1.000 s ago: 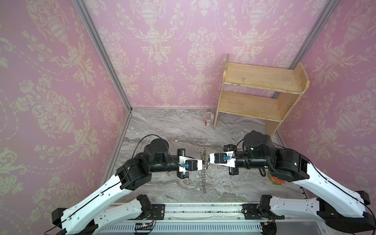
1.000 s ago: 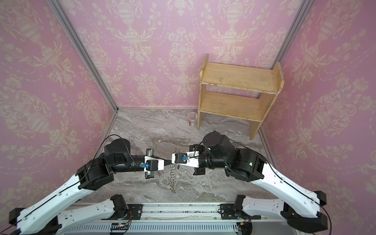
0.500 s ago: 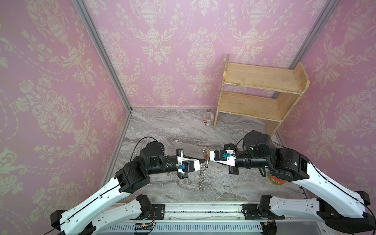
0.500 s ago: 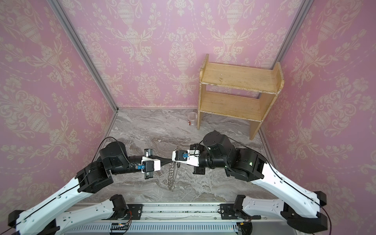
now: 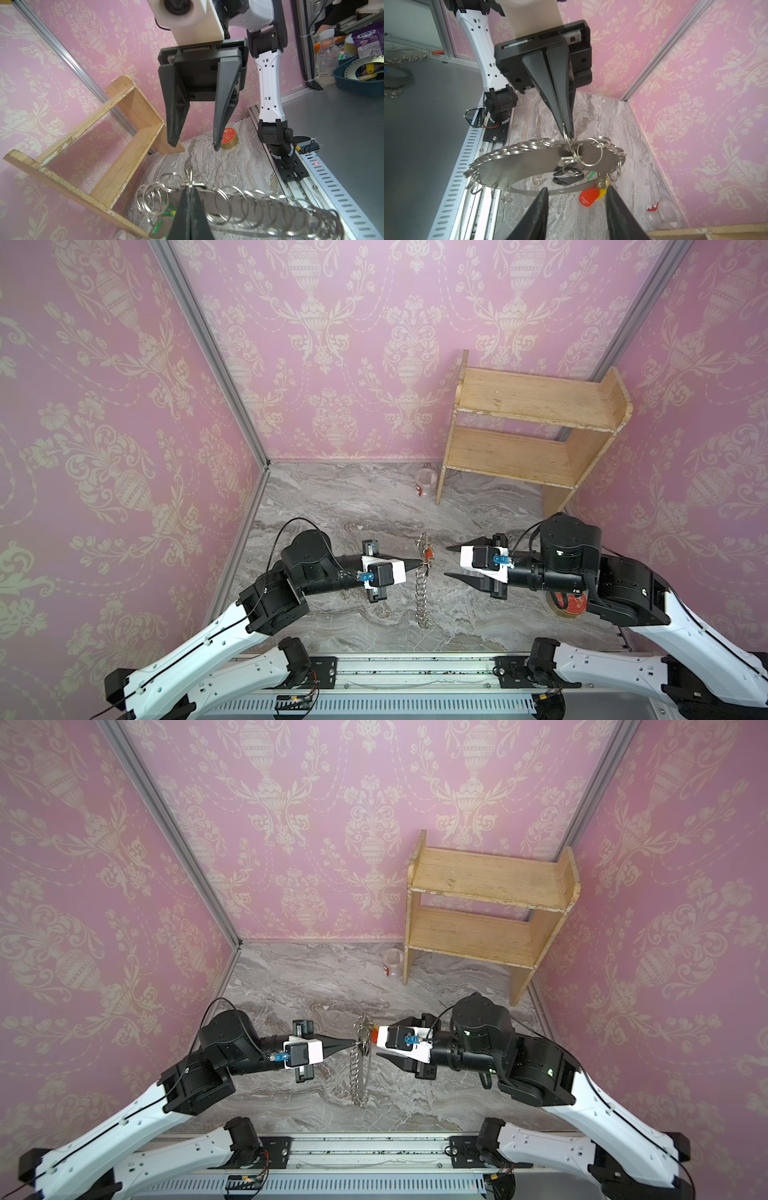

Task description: Put the keys on the keyring

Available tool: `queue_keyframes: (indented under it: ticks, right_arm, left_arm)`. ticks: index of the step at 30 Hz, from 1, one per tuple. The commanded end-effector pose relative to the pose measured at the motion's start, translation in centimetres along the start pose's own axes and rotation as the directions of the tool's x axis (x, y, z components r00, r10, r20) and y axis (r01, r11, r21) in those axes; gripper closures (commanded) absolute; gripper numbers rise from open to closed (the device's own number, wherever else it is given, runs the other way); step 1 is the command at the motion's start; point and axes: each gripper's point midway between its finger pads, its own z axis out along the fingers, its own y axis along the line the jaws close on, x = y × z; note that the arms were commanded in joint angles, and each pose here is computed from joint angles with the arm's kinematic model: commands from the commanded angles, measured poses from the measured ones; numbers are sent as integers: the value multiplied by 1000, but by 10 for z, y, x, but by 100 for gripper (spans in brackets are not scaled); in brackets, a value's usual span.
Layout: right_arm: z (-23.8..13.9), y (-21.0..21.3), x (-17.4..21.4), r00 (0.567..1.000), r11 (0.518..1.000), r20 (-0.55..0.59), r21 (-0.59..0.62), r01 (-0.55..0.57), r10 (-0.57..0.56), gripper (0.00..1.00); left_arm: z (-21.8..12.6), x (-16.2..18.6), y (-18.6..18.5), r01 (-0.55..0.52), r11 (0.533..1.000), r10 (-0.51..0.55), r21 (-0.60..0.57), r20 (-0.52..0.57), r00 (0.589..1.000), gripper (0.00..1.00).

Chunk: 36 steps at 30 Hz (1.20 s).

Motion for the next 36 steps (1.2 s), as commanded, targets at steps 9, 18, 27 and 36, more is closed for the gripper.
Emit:
queue_keyframes:
  ticks: [9,18,27,36]
  right_arm:
    - [5,7,-26,987,999,160,-49,23,-15,64]
    - [14,7,-27,986,998,168,-64,28,-17,70]
    - [22,9,-24,989,996,149,-84,23,-10,77]
    - [22,9,-23,989,996,147,-85,19,-6,85]
  left_arm:
    - [1,-27,1,32,999,-34,20,127,991,100]
    - [1,-26,-1,35,999,-39,29,130,991,100]
    - [0,-28,-2,31,999,-35,30,138,990,100]
    - [-1,-30,-2,32,999,-36,31,141,989,100]
